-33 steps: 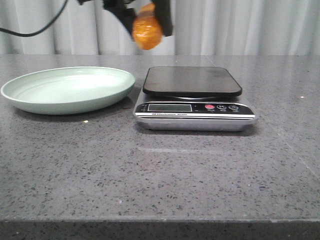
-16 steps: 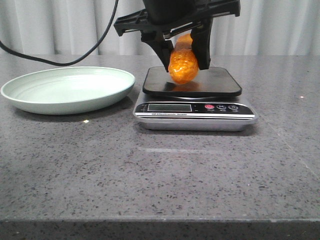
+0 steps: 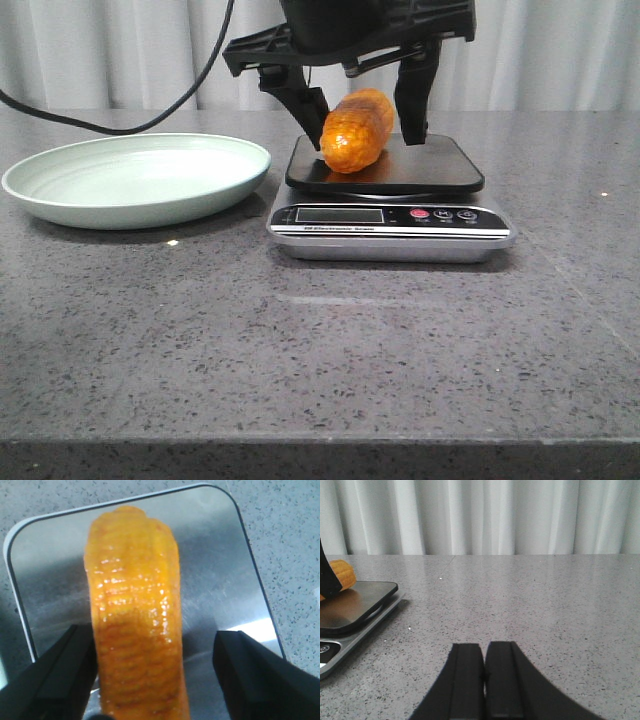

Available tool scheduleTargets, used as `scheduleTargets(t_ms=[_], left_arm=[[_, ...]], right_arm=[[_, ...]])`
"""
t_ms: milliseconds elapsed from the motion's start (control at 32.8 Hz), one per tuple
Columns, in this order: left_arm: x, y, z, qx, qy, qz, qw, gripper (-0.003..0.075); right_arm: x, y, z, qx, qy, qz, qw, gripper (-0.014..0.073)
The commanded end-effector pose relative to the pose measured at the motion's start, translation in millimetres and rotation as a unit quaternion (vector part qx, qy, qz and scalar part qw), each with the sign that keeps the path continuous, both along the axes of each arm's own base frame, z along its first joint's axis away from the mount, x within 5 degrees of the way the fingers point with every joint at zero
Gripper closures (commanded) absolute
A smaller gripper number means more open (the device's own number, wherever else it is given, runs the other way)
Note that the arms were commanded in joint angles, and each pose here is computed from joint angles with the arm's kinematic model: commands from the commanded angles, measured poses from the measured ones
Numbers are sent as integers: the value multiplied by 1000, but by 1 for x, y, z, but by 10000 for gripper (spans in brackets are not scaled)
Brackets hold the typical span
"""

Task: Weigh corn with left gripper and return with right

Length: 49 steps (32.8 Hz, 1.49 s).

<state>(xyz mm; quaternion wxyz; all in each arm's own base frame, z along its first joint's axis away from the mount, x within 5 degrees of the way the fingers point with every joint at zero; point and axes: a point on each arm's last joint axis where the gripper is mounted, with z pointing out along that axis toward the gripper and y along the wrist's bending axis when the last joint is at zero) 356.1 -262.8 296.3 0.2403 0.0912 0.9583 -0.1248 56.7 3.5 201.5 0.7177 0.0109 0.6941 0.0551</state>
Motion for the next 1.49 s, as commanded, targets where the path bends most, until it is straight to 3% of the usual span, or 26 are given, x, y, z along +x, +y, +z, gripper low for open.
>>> scheduleTargets(t_ms=[0, 91, 244, 610, 701, 793, 1067, 1342, 1464], left_arm=[[-2, 5, 44, -42, -62, 1, 997, 186], [-1, 10, 61, -49, -74, 8, 996, 194], [-8, 28, 88, -15, -122, 14, 992, 255], [-46, 65, 129, 46, -208, -73, 974, 554], [-53, 80, 134, 23, -240, -62, 968, 597], [-66, 102, 141, -46, -267, -35, 962, 594], [-120, 130, 120, -111, -346, -31, 931, 594], [-190, 151, 72, -167, -436, -70, 881, 594], [-215, 163, 54, -163, -474, -94, 860, 594]], right_arm=[[-3, 0, 11, -1, -56, -3, 998, 430], [-3, 0, 11, -1, -56, -3, 998, 430], [-3, 0, 11, -1, -56, -3, 998, 430], [-3, 0, 11, -1, -56, -3, 998, 430], [-3, 0, 11, -1, -56, -3, 998, 430], [-2, -1, 11, -1, -56, -3, 998, 430], [-2, -1, 11, -1, -56, -3, 998, 430], [-2, -1, 11, -1, -56, -3, 998, 430], [-2, -1, 11, -1, -56, -3, 998, 430]])
